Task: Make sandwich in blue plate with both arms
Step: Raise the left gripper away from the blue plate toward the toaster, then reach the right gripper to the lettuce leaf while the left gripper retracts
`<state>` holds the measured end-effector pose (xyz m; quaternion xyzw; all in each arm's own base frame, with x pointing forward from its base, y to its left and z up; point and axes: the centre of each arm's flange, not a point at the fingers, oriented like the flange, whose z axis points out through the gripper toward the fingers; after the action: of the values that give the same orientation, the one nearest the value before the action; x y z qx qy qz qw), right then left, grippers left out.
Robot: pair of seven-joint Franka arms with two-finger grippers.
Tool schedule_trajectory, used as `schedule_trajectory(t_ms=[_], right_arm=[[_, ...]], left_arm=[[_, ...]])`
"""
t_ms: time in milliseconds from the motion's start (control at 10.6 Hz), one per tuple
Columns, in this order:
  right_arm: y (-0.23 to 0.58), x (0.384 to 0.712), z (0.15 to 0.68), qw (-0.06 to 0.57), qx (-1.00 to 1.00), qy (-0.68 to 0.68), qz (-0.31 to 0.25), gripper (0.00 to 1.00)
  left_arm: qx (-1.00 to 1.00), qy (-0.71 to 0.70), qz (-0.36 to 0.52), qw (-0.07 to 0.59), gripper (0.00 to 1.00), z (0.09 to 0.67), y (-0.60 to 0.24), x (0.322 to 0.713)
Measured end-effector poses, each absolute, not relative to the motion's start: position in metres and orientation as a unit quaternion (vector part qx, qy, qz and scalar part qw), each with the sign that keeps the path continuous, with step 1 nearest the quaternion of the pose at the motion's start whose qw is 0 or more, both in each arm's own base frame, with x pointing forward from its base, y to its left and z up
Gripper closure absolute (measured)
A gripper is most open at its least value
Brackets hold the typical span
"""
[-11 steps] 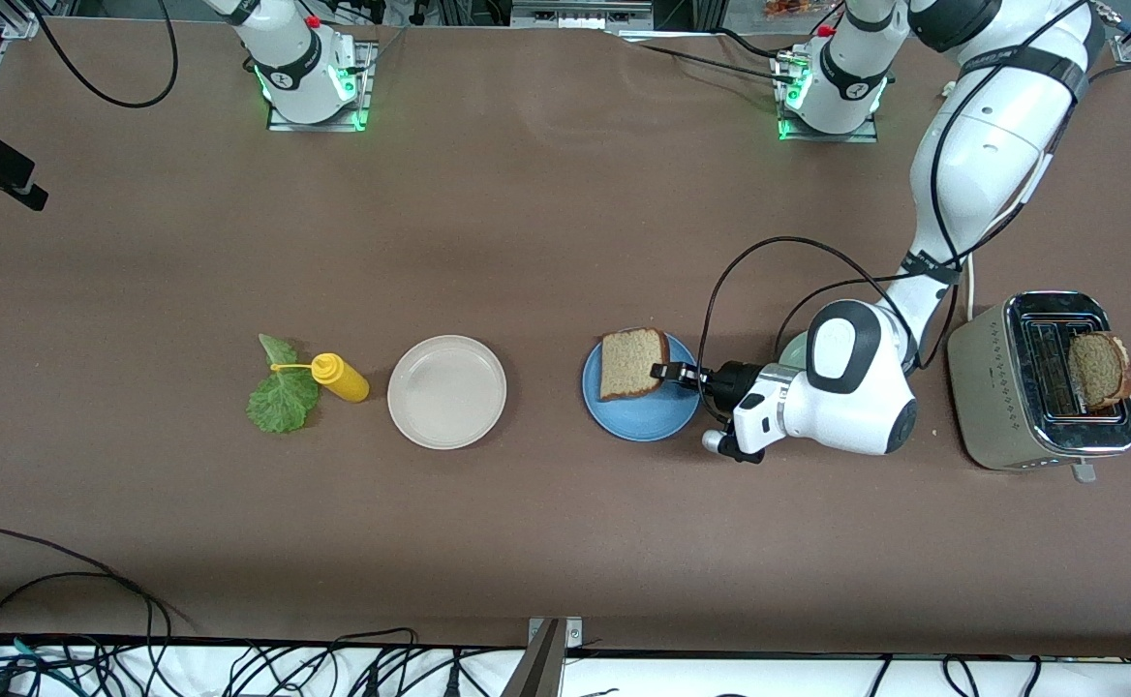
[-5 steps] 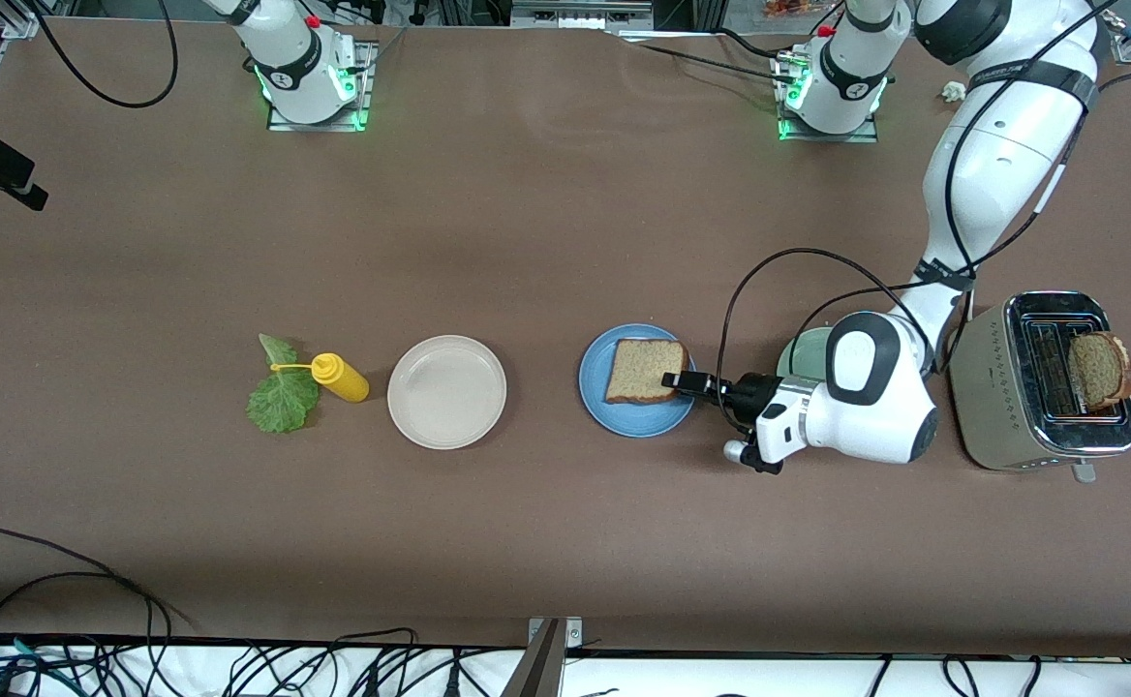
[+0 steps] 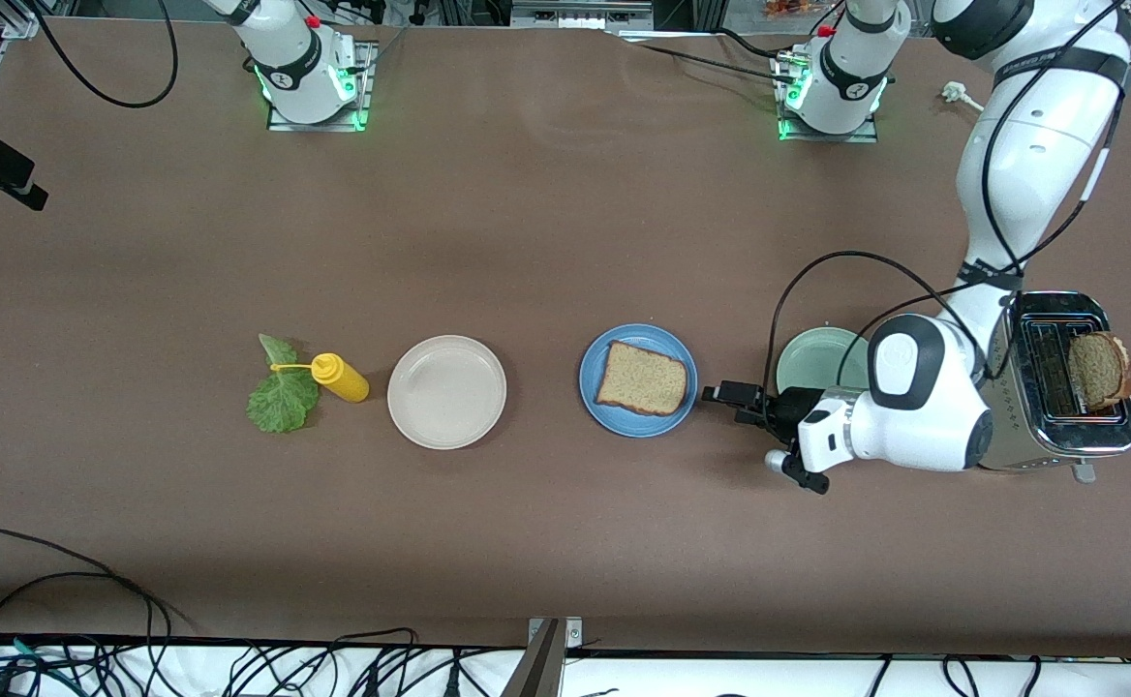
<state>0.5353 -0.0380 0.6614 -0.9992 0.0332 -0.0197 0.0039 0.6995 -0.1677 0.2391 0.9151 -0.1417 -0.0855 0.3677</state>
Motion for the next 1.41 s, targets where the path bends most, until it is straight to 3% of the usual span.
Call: schedule_trajectory(t_ms=[470, 846, 1128, 1410], right_arm=[[-0.038, 0.535, 0.661, 0.004, -0.999, 0.033, -0.017, 0.0], [-0.025, 0.541, 0.635, 0.004, -0.999, 0.02, 0.028, 0.0], [-0.019, 0.589, 0.569, -0.002, -0.999, 0.009, 0.038, 0.0], [-0.013, 0.65, 0.452, -0.013, -0.999, 0.005, 0.043, 0.0]], left_arm=[[0.957, -0.214, -0.038, 0.195, 0.0, 0.354, -0.103, 0.707], [0.972, -0.224, -0.041, 0.056, 0.0, 0.467, -0.083, 0.676], [0.979, -0.195, -0.063, 0.021, 0.0, 0.549, -0.053, 0.632], [0.98, -0.188, -0.064, 0.008, 0.0, 0.581, -0.048, 0.611]])
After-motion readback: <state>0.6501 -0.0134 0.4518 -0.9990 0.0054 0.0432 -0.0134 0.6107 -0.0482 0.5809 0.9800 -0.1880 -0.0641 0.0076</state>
